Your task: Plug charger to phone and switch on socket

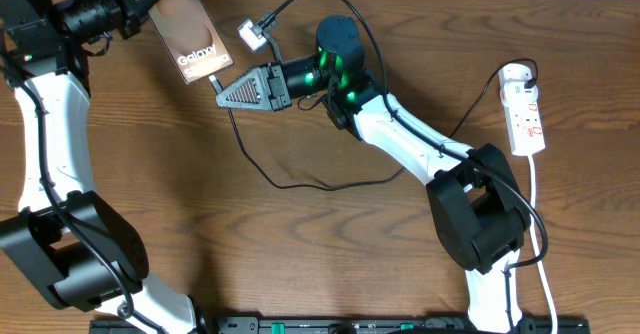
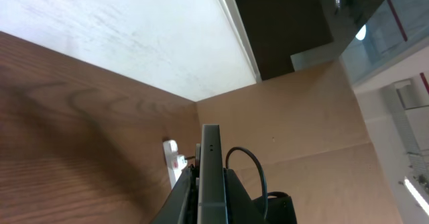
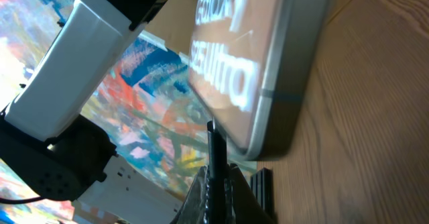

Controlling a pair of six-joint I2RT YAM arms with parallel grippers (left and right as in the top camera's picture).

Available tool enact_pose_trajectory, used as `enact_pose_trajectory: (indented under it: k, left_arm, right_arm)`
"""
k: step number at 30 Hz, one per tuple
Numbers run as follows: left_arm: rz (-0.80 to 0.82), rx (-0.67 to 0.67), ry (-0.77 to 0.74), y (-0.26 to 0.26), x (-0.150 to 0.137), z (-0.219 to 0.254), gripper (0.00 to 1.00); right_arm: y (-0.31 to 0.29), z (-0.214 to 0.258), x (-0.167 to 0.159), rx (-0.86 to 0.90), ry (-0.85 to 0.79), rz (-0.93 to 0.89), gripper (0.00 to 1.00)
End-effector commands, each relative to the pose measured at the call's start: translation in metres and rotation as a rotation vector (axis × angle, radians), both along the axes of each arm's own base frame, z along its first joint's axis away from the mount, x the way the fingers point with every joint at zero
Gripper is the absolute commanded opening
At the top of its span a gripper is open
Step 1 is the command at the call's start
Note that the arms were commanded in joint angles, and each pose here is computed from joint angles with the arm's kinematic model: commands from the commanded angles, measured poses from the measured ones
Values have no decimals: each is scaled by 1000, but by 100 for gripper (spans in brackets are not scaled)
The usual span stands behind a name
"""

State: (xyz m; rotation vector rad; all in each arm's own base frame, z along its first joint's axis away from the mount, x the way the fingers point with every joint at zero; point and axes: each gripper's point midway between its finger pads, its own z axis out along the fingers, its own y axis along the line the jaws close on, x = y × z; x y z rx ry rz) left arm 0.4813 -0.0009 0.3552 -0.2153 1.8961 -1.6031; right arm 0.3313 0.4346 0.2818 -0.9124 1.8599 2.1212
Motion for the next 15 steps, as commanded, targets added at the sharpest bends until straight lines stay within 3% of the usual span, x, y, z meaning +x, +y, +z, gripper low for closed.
enact_pose_trajectory:
  k: [1,15]
  left_arm:
    - [-7,-5,-5,-3,-3,8,7]
    - [-22,-7,-6,-4,-5,8,8]
  right_arm:
    - [0,2,2,0,4,0,1]
    - [0,2,4,1,5,-9,1]
